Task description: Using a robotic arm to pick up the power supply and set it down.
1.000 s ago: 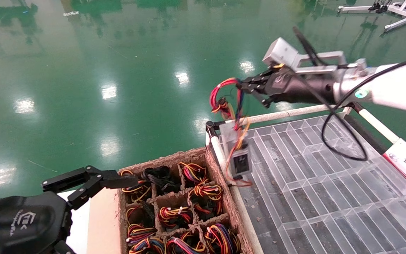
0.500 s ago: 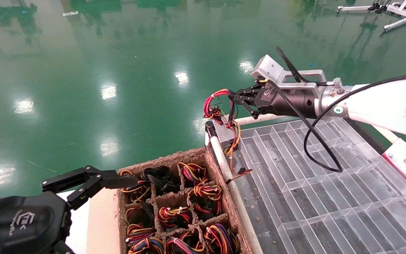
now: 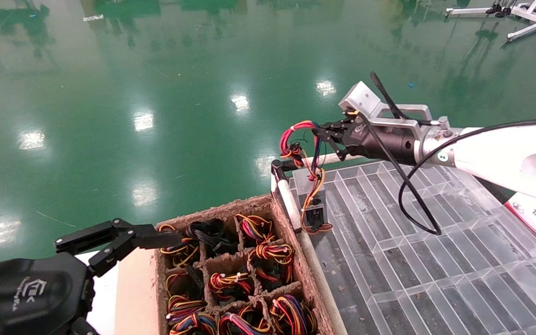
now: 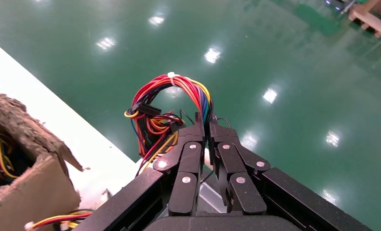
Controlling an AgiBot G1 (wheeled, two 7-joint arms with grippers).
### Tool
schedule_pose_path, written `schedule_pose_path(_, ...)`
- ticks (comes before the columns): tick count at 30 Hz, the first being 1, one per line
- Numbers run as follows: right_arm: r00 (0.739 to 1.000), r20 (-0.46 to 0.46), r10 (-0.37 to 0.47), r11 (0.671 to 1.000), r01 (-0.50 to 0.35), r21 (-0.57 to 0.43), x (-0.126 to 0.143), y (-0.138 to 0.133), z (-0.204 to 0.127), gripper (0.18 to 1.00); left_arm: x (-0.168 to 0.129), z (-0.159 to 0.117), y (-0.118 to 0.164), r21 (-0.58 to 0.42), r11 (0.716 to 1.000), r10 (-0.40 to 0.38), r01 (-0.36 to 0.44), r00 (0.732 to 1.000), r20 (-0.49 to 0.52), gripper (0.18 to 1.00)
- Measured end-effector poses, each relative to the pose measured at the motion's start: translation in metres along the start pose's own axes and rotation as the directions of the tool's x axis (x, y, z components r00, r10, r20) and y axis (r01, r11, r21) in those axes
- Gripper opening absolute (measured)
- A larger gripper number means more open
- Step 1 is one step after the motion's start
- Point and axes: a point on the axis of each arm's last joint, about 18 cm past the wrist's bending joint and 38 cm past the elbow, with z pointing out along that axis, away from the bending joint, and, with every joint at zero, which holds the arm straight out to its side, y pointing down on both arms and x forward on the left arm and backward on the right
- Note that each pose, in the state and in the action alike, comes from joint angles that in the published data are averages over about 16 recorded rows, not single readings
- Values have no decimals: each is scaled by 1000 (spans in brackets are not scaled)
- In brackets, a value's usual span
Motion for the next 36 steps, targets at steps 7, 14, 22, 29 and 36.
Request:
schedule_pose_path(7,1000,-18,18,1000,-18,0,0,8,0,193,0,0,0,0,1000,0,0,1000,0,1000)
schedule_pose_path(14,999,-27,37,999,-37,-1,-1,15,-1,193,0,0,0,0,1000,0,0,1000,0,1000)
schedule_pose_path(22,998,-32,55,998,-55,-3,-2,22,-2,202,0,0,0,0,1000,0,0,1000,0,1000)
schedule_pose_path(29,998,-33,57,998,-57,-3,-2,22,-2,235,0,0,0,0,1000,0,0,1000,1,1000)
schedule_pose_path(36,998,-31,56,998,-56,-1,-2,21,-2,320,0,0,0,0,1000,0,0,1000,1,1000)
